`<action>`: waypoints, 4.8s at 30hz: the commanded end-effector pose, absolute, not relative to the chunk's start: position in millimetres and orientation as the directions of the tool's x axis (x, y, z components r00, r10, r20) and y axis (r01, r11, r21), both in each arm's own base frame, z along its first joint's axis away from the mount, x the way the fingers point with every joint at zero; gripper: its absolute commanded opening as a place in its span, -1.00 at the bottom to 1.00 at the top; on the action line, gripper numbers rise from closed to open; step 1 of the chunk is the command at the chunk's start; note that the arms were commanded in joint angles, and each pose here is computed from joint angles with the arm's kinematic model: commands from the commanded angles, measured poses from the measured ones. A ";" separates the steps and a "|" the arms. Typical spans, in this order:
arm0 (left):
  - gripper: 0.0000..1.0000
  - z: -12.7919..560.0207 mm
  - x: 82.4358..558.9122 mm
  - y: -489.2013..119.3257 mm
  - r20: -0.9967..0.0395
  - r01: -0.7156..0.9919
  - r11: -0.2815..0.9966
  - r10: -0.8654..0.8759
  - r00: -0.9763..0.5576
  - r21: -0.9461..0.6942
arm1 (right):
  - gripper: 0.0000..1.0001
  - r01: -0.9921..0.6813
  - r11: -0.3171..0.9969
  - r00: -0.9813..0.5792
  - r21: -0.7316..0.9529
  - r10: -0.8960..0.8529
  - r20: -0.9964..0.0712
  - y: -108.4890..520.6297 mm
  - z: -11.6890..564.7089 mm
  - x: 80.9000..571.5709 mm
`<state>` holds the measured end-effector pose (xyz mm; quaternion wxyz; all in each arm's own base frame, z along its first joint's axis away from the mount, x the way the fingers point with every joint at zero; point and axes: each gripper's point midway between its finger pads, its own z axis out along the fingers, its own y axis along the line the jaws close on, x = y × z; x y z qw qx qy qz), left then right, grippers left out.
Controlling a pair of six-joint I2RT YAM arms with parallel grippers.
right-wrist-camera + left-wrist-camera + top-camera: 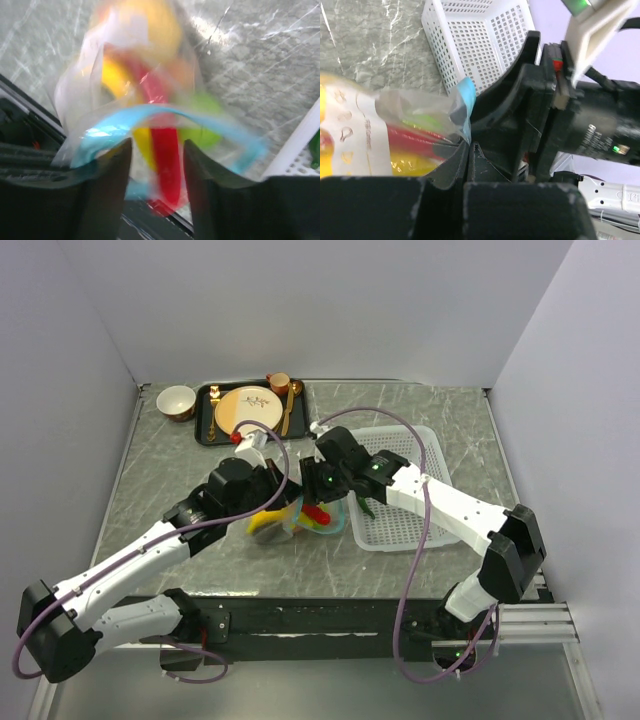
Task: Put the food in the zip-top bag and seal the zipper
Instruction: Place the fake vegetable in the zipper food storage bag, then pick up the fake vegetable from the bin, then place the fake fruit in the zipper food storage bag.
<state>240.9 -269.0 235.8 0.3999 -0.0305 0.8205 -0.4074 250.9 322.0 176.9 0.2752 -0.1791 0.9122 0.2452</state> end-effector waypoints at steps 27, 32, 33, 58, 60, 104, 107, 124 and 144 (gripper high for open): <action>-0.99 307.1 246.1 -221.0 -0.624 0.216 0.602 -0.631 -0.460 -0.768 | 0.52 0.031 0.962 -0.707 0.272 0.213 -0.674 162.2 157.6 285.8; -0.99 292.3 245.6 -230.9 -0.611 0.196 0.612 -0.600 -0.516 -0.766 | 0.47 0.022 0.973 -0.782 0.228 0.159 -0.603 166.6 120.9 303.3; -0.98 291.0 245.3 -232.1 -0.610 0.199 0.610 -0.597 -0.521 -0.767 | 0.45 0.019 0.975 -0.790 0.223 0.151 -0.594 168.2 117.1 305.9; -0.98 279.2 252.7 -235.6 -0.641 0.190 0.658 -0.556 -0.529 -0.728 | -0.22 -0.078 0.988 -0.864 0.137 0.002 -0.503 185.7 40.3 327.1; -0.99 278.4 252.7 -237.1 -0.640 0.192 0.658 -0.553 -0.533 -0.728 | -0.27 -0.074 0.987 -0.866 0.139 0.005 -0.500 185.1 39.4 327.2; -0.98 268.0 253.6 -243.2 -0.622 0.188 0.645 -0.554 -0.553 -0.741 | -0.87 -0.460 0.702 -0.736 0.544 0.041 -0.676 222.7 234.2 242.0; -0.98 269.4 255.8 -244.7 -0.626 0.191 0.646 -0.553 -0.549 -0.739 | -0.86 -0.557 0.593 -0.728 0.582 -0.010 -0.686 233.5 252.1 217.0; -0.99 277.9 267.1 -254.7 -0.644 0.211 0.653 -0.545 -0.537 -0.728 | -0.81 -0.665 0.429 -0.742 0.611 -0.293 -0.603 256.5 217.6 130.6; -0.98 266.3 225.4 -270.7 -0.713 0.433 0.621 -0.314 -0.626 -0.654 | -0.80 -0.729 0.300 -0.673 0.615 -0.476 -0.565 290.6 193.4 118.7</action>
